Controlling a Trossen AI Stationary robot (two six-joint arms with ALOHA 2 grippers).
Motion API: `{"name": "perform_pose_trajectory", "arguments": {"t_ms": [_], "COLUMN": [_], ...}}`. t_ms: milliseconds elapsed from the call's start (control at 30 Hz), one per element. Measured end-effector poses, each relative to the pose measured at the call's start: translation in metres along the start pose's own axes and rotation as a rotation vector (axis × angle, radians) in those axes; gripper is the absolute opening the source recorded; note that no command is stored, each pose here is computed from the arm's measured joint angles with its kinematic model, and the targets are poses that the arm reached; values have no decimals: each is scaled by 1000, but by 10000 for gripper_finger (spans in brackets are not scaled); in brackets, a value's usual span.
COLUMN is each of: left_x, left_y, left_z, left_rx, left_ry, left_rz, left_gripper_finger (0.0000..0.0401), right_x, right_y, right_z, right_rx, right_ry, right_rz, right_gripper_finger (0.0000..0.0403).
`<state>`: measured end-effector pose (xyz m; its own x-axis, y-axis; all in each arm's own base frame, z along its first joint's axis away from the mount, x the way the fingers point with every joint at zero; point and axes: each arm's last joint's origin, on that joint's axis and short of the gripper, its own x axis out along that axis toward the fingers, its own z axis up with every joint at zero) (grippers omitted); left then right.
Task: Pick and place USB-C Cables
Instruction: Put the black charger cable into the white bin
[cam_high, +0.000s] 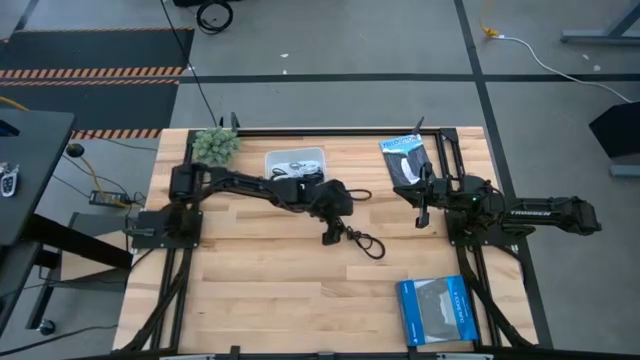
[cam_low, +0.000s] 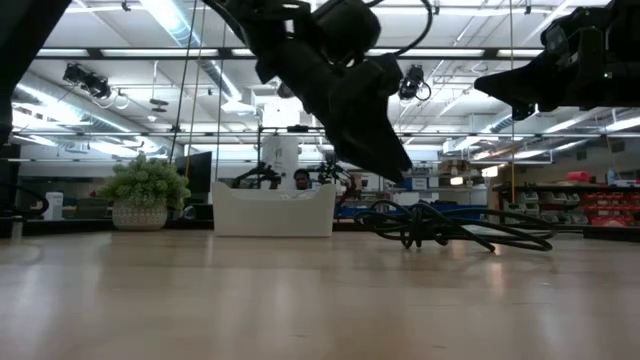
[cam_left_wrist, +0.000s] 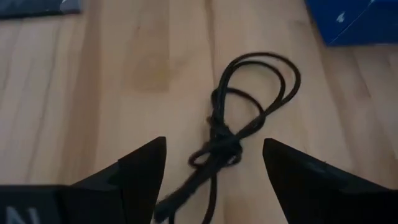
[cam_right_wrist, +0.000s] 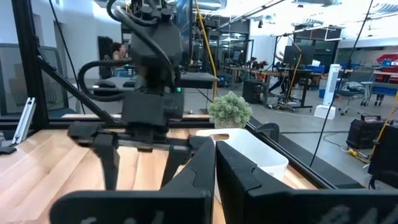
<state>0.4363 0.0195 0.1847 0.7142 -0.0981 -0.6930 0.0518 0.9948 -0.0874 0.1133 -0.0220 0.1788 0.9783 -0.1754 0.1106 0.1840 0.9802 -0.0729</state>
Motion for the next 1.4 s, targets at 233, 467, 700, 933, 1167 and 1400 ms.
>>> {"name": "perform_pose_trajectory", "arguments": {"t_ms": [233,467,700,933,1167,1400], "left_x": [14,22,31,31,21,3], "left_y": [-2,-14,-17,-16,-16,-17], "left_z": [-14,-25,-32,-33,-29,-21], "left_rx": [134,332,387,330,309,287], "left_ry": [131,207,228,245,260,259], "left_rz": [-15,6,21,72,84,93], "left_gripper_finger": [277,276,244,147,27,37], "right_x": [0,0,0,0,0,0], "right_y": [0,0,0,0,0,0], "right_z": [0,0,1,1,1,1], "right_rx": [0,0,0,0,0,0], "right_ry": [-3,-4,-8,-10,-11,-14], "right_rz": [0,0,0,0,0,0], "right_gripper_finger": [20,20,20,20,20,20]}}
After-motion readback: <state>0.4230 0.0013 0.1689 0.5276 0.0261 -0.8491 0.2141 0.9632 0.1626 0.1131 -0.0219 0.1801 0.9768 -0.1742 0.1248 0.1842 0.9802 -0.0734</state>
